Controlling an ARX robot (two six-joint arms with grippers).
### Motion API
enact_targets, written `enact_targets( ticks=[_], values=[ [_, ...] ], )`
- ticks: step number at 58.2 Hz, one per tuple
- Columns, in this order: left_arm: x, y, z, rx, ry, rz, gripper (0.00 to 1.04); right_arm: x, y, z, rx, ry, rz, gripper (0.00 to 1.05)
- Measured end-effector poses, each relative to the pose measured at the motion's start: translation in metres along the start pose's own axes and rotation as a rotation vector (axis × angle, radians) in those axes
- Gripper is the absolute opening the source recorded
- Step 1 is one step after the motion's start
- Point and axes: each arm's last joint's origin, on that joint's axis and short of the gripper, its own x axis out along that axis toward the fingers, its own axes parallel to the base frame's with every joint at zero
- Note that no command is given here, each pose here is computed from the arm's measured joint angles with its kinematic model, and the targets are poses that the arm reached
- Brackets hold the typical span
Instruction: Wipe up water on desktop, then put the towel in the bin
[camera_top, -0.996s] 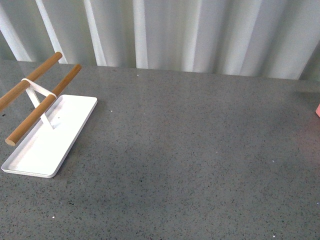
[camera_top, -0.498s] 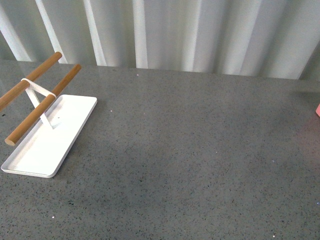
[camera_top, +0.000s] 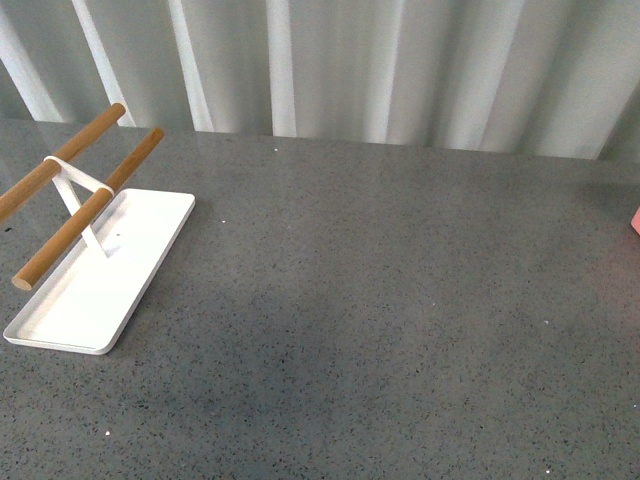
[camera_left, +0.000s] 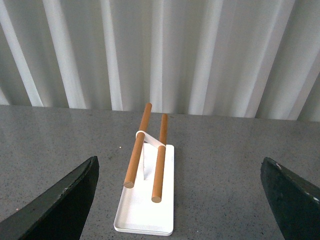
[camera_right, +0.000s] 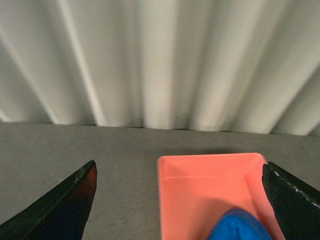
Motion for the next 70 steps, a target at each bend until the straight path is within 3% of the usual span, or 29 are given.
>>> enact_targets(
  ticks=[5,15,18,23,30,39,46,70],
  values=[
    [0.000,0.000,0.000,0.000,0.000,0.000,0.98,-0.009,0.022,-0.008,-0.022,0.015,0.124,0.98],
    [0.000,0.000,0.000,0.000,0.000,0.000,0.98,-0.021,0.048,-0.018,-0.057,-0.016,0.193,0.96],
    [0.000,0.000,0.000,0.000,0.000,0.000,0.98,-0.027,0.058,-0.026,-0.051,-0.143,0.027,0.85],
    [0.000,0.000,0.000,0.000,0.000,0.000,0.98,-0.040,0.071,-0.044,-0.014,-0.291,-0.079,0.71],
    [0.000,0.000,0.000,0.000,0.000,0.000,0.98,-0.048,0.083,-0.072,0.018,-0.346,-0.086,0.52],
    [0.000,0.000,0.000,0.000,0.000,0.000,0.98,-0.045,0.093,-0.113,0.044,-0.298,-0.080,0.23],
    [0.000,0.000,0.000,0.000,0.000,0.000,0.98,-0.049,0.098,-0.129,0.043,-0.305,-0.080,0.03],
    [0.000,0.000,0.000,0.000,0.000,0.000,0.98,-0.059,0.114,-0.173,0.046,-0.313,-0.076,0.03]
  ],
)
